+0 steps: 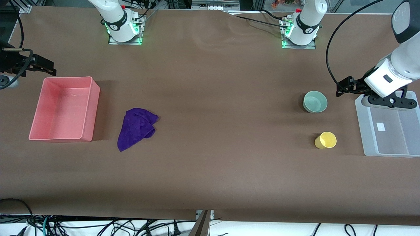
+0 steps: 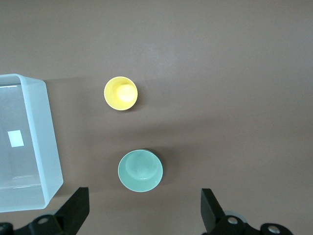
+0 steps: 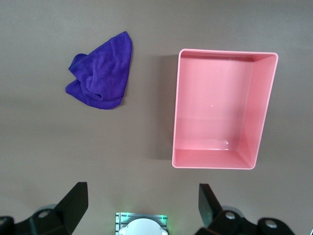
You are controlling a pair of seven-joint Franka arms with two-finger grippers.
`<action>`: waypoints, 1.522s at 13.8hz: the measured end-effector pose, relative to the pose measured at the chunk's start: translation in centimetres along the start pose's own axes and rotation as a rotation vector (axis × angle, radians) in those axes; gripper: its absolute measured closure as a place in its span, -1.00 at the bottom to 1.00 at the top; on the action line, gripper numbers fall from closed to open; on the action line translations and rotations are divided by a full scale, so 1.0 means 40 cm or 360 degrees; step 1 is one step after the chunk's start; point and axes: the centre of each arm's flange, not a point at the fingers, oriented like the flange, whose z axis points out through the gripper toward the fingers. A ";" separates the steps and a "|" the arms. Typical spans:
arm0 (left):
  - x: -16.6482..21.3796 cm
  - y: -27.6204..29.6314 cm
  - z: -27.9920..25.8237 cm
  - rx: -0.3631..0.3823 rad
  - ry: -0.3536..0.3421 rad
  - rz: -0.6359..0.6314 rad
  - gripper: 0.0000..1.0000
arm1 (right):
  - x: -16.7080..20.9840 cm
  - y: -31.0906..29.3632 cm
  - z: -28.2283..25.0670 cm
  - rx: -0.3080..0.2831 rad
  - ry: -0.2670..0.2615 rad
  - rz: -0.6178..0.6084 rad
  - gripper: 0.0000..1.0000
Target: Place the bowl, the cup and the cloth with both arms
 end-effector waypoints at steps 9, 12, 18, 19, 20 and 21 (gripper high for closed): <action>-0.002 -0.005 0.002 -0.0001 -0.0014 -0.0006 -1.00 | 0.015 -0.005 -0.018 -0.0004 0.0046 -0.0008 -1.00; -0.010 -0.009 0.010 -0.0004 -0.0068 -0.0011 -1.00 | 0.021 -0.006 -0.023 -0.0006 0.0072 -0.0010 -1.00; -0.011 -0.034 0.020 -0.0007 -0.0091 -0.0039 -1.00 | 0.066 0.005 0.022 -0.0053 0.0057 -0.0004 -1.00; -0.011 -0.034 0.020 -0.0007 -0.0091 -0.0039 -1.00 | 0.073 0.005 0.033 -0.0054 0.0046 -0.0005 -1.00; -0.011 -0.034 0.020 -0.0007 -0.0091 -0.0039 -1.00 | 0.084 0.006 0.050 -0.0053 0.0027 -0.0005 -1.00; -0.011 -0.034 0.020 -0.0007 -0.0091 -0.0039 -1.00 | 0.100 0.007 0.074 -0.0052 0.0003 -0.0006 -1.00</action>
